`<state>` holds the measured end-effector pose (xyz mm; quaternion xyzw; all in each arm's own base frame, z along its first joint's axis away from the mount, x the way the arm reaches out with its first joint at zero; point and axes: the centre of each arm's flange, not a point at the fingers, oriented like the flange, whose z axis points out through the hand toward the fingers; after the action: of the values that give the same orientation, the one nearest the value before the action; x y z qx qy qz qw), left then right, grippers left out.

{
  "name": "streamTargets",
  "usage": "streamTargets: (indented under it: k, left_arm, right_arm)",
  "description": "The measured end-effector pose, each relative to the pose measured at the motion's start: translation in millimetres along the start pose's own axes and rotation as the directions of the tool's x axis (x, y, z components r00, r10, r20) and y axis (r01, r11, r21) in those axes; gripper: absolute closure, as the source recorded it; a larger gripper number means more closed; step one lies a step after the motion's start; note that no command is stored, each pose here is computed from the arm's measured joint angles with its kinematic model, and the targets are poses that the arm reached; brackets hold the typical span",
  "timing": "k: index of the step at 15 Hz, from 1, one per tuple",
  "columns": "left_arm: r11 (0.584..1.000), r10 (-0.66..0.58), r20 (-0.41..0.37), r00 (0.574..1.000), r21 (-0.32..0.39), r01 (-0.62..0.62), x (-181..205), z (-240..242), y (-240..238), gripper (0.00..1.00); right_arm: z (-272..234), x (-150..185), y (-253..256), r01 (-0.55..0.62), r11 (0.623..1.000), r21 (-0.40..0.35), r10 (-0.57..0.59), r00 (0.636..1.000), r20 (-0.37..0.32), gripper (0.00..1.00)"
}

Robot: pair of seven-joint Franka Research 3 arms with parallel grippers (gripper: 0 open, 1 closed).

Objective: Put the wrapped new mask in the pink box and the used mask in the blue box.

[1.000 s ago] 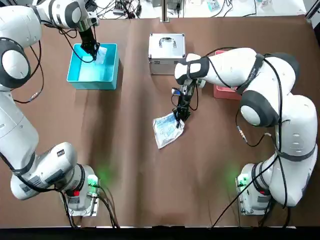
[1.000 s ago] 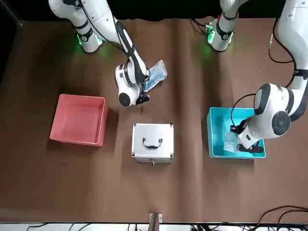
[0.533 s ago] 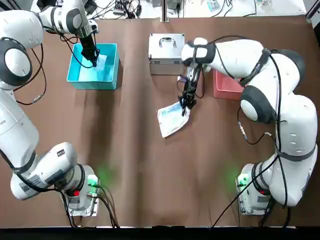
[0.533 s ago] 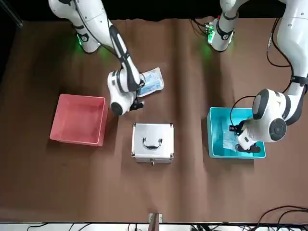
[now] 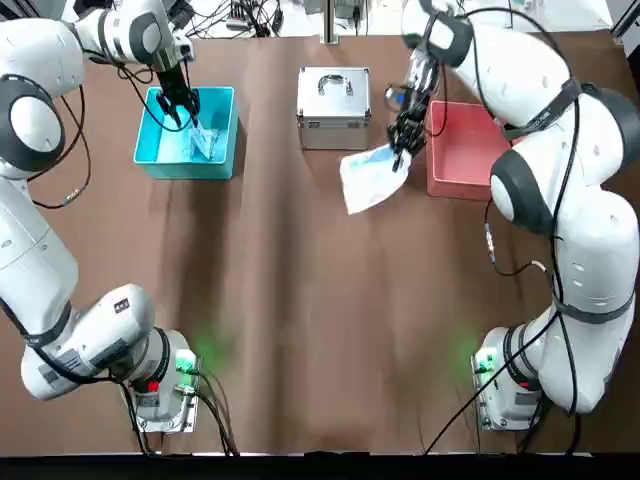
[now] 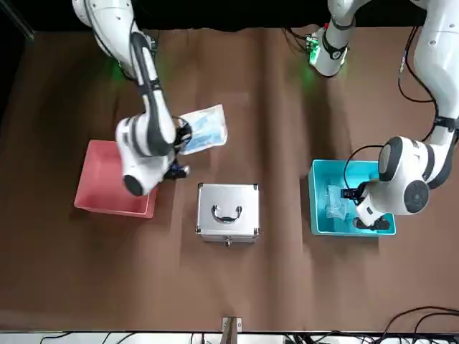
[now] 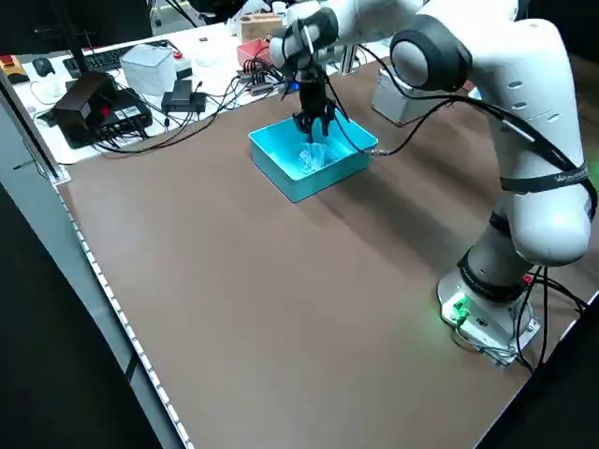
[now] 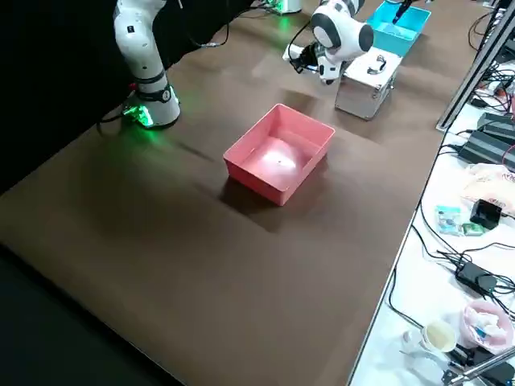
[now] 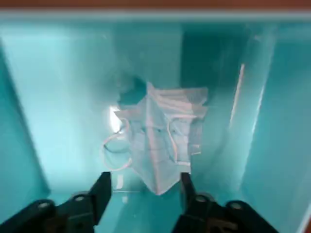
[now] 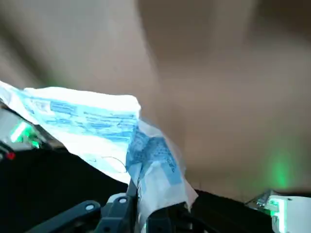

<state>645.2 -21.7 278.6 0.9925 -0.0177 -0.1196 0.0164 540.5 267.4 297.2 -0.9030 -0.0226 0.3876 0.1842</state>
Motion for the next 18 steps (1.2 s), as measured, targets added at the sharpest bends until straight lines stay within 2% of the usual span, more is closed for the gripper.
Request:
streamTargets:
  k: [1,3,6,9,12,15,18]
  left_arm:
    - [1.000,-0.008,-0.057,0.998,0.026,0.010,-3.8,-40.8,-1.4,0.15]
    - [0.998,-0.014,-0.104,0.995,0.059,0.020,-14.0,-94.1,0.6,0.00]
    - [0.994,-0.013,-0.123,0.992,0.106,0.026,-42.1,-173.6,15.4,0.00]
    - [0.997,0.013,-0.147,0.989,0.071,-0.003,-69.0,-234.2,31.1,0.00]
    - [1.000,-0.002,-0.193,0.981,0.023,0.006,-86.1,-270.9,22.0,0.00]
    - [1.000,-0.018,-0.219,0.976,0.012,0.022,-95.5,-291.7,11.4,0.00]
    - [1.000,-0.022,-0.226,0.974,0.013,0.025,-97.9,-297.5,10.1,0.00]
  right_arm:
    - [-38.8,-4.3,30.7,-0.049,0.999,-0.002,0.049,0.996,-0.069,0.91]
    - [-73.8,-10.4,74.2,-0.066,0.997,-0.028,0.062,0.990,-0.126,0.91]
    - [-120.9,-23.2,162.8,-0.043,0.997,-0.059,0.032,0.984,-0.173,0.91]
    - [-153.4,-40.7,261.5,0.010,0.999,-0.036,-0.017,0.979,-0.202,0.91]
    - [-169.1,-59.0,332.6,0.046,0.999,0.016,-0.040,0.970,-0.240,0.91]
    - [-164.8,-54.6,351.9,0.045,0.999,0.028,-0.037,0.970,-0.242,0.91]
    - [-139.1,-18.3,342.5,0.052,0.999,-0.006,-0.052,0.977,-0.206,0.91]
